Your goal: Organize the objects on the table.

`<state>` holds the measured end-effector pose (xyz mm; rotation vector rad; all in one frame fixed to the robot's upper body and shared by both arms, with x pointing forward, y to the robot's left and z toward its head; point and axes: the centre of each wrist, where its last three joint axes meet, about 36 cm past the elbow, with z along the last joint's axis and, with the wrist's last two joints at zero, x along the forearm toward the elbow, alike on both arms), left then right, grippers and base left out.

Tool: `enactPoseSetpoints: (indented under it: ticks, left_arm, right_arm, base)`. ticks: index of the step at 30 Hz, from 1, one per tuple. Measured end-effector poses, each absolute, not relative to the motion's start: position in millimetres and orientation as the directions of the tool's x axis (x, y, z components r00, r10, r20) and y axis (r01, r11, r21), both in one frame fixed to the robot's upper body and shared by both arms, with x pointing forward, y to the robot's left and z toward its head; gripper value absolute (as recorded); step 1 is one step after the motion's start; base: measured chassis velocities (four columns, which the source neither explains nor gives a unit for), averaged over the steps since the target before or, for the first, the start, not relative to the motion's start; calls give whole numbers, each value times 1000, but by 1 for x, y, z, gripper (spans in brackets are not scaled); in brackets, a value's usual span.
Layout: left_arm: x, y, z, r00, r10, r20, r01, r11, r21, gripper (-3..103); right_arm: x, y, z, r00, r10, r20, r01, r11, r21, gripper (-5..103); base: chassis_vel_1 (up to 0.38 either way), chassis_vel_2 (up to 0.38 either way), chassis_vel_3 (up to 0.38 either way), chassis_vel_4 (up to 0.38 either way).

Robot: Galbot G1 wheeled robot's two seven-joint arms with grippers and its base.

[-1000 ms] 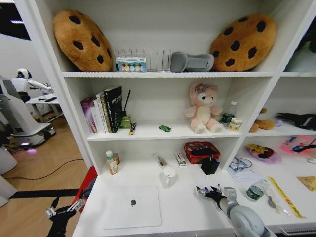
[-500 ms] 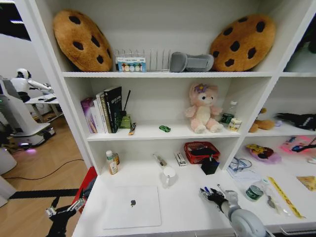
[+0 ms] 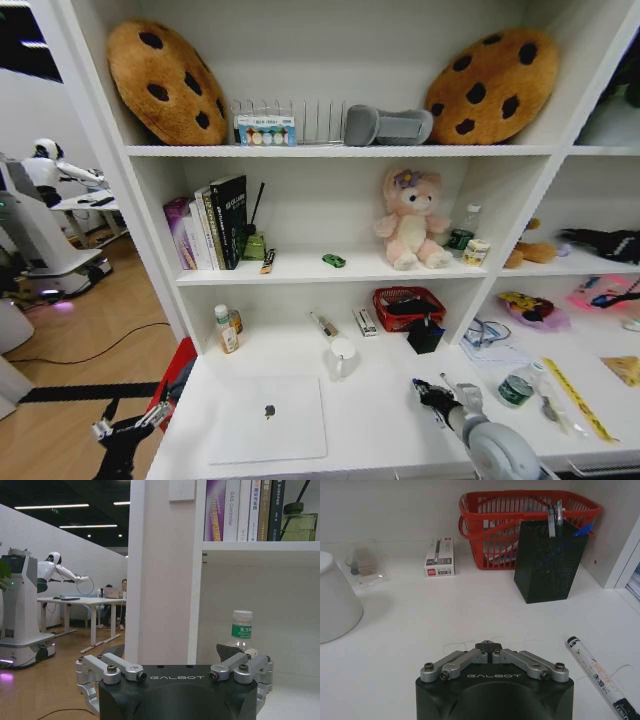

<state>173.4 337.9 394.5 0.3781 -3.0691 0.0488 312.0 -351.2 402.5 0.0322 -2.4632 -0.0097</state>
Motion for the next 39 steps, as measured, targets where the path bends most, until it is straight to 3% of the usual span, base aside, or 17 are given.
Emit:
enactPoseSetpoints:
  ticks: [11, 12, 16, 18, 22, 24, 27, 30, 34, 35, 39]
  left_arm:
    - [170, 337, 394, -967, -247, 57, -248, 968, -27, 100]
    - [169, 338, 395, -967, -248, 57, -250, 968, -26, 100]
    - [169, 338, 395, -967, -249, 57, -250, 968, -26, 100]
    - [169, 338, 395, -967, -249, 56, -250, 968, -27, 100]
    - [170, 337, 395, -968, -247, 54, -249, 968, -28, 100]
    - [171, 336, 395, -968, -246, 51, -247, 969, -28, 100]
    - [171, 336, 395, -968, -245, 51, -247, 969, -28, 100]
    - [170, 336, 395, -968, -246, 55, -248, 968, -27, 100]
    - [169, 336, 395, -967, -248, 58, -249, 968, -25, 100]
    - [169, 337, 394, -967, -248, 59, -250, 968, -24, 100]
    - [169, 337, 395, -967, -248, 57, -249, 968, -24, 100]
  right_arm:
    - [304, -349, 403, -781, -19, 624, -25, 1000, 0, -3]
    - [303, -349, 403, -783, -16, 622, -26, 1000, -7, 7]
    - [303, -349, 405, -790, -11, 613, -30, 999, -20, 12]
    - [306, -352, 409, -800, -2, 600, -30, 999, -36, 28]
    - [307, -355, 410, -802, 5, 598, -26, 999, -43, 33]
    - [305, -357, 407, -793, 10, 610, -18, 999, -40, 50]
    - [303, -358, 404, -785, 15, 619, -11, 999, -37, 55]
    - [299, -360, 391, -764, 28, 645, 8, 999, -35, 71]
    - [299, -360, 387, -758, 31, 652, 10, 999, -35, 77]
    - [300, -360, 384, -755, 31, 655, 10, 999, -36, 88]
    - [303, -359, 378, -750, 31, 661, -3, 999, -50, 96]
  base:
    - [0, 0, 0, 0]
    - [0, 0, 0, 0]
    - [0, 0, 0, 0]
    - [0, 0, 0, 0]
    - [0, 0, 0, 0]
    - [0, 0, 0, 0]
    - [0, 0, 0, 0]
    - [0, 0, 0, 0]
    - [0, 0, 0, 0]
    - [0, 0, 0, 0]
    - [0, 0, 0, 0]
